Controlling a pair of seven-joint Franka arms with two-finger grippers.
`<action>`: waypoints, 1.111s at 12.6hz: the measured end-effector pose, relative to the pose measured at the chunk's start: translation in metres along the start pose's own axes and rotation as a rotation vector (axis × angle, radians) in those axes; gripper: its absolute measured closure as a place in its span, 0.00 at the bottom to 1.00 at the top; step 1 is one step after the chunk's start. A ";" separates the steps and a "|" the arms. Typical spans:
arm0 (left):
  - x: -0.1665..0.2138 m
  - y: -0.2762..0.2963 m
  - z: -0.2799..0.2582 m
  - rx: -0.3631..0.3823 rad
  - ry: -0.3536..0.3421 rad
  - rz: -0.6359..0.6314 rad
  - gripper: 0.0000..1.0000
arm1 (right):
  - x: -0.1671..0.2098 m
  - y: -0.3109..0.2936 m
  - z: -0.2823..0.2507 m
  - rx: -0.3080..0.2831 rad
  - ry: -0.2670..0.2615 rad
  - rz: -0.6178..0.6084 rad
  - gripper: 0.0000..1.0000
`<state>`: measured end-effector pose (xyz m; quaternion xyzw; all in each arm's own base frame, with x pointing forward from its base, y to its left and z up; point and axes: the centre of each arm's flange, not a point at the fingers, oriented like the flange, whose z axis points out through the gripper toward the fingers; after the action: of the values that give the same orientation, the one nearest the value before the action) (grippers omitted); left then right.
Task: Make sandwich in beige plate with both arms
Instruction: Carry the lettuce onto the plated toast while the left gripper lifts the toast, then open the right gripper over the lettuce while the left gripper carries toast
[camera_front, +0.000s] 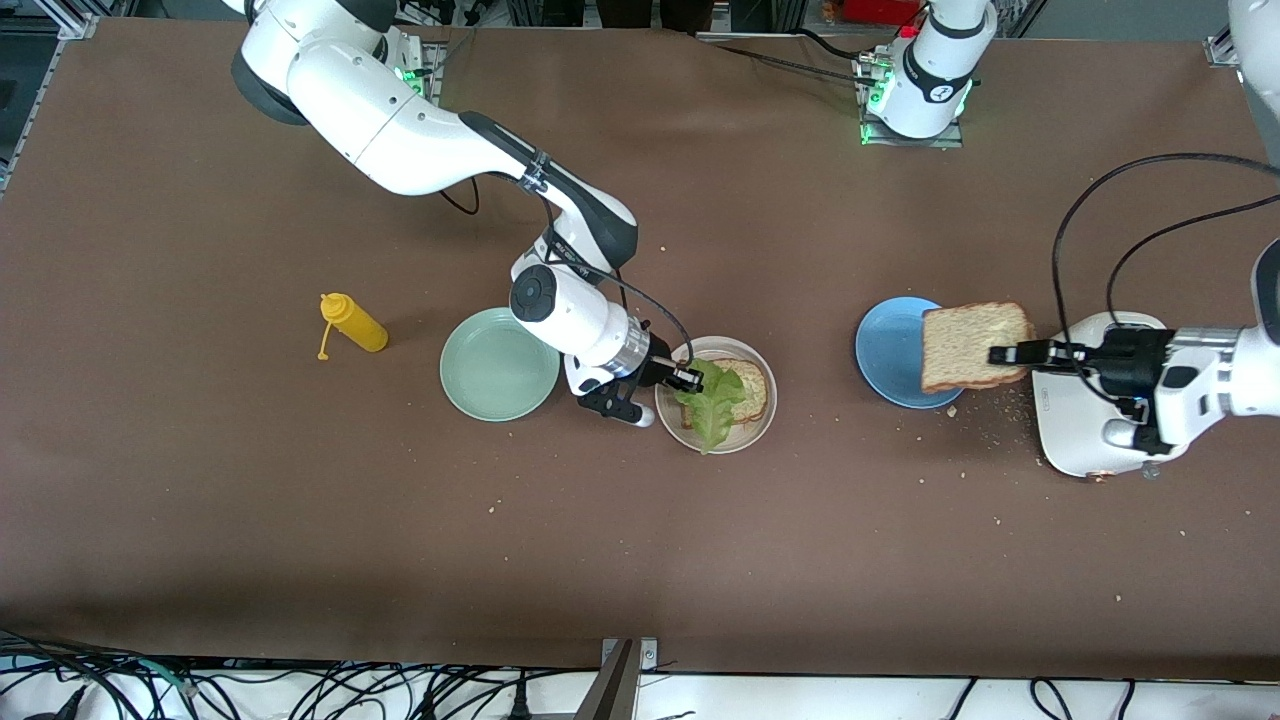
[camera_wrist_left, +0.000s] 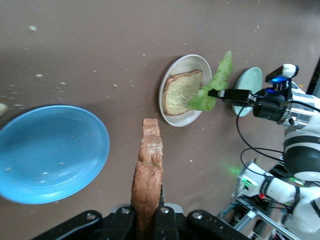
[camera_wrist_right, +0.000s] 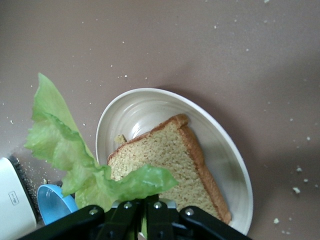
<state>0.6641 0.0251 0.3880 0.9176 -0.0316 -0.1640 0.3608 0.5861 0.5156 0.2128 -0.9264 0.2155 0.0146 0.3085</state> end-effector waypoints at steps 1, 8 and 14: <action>0.008 0.001 0.017 -0.038 -0.020 0.029 0.91 | -0.004 -0.002 0.001 0.005 -0.009 0.046 0.95; 0.030 0.012 0.066 -0.098 -0.076 0.079 0.91 | 0.003 0.001 0.012 0.066 -0.042 0.442 0.95; 0.030 0.007 0.064 -0.099 -0.073 0.051 0.91 | -0.001 0.010 0.026 0.048 -0.060 0.515 0.95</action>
<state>0.6727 -0.0268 0.3406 0.8908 -0.0600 -0.1895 0.4086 0.5838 0.5232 0.1863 -0.8325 0.4353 0.1148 0.3229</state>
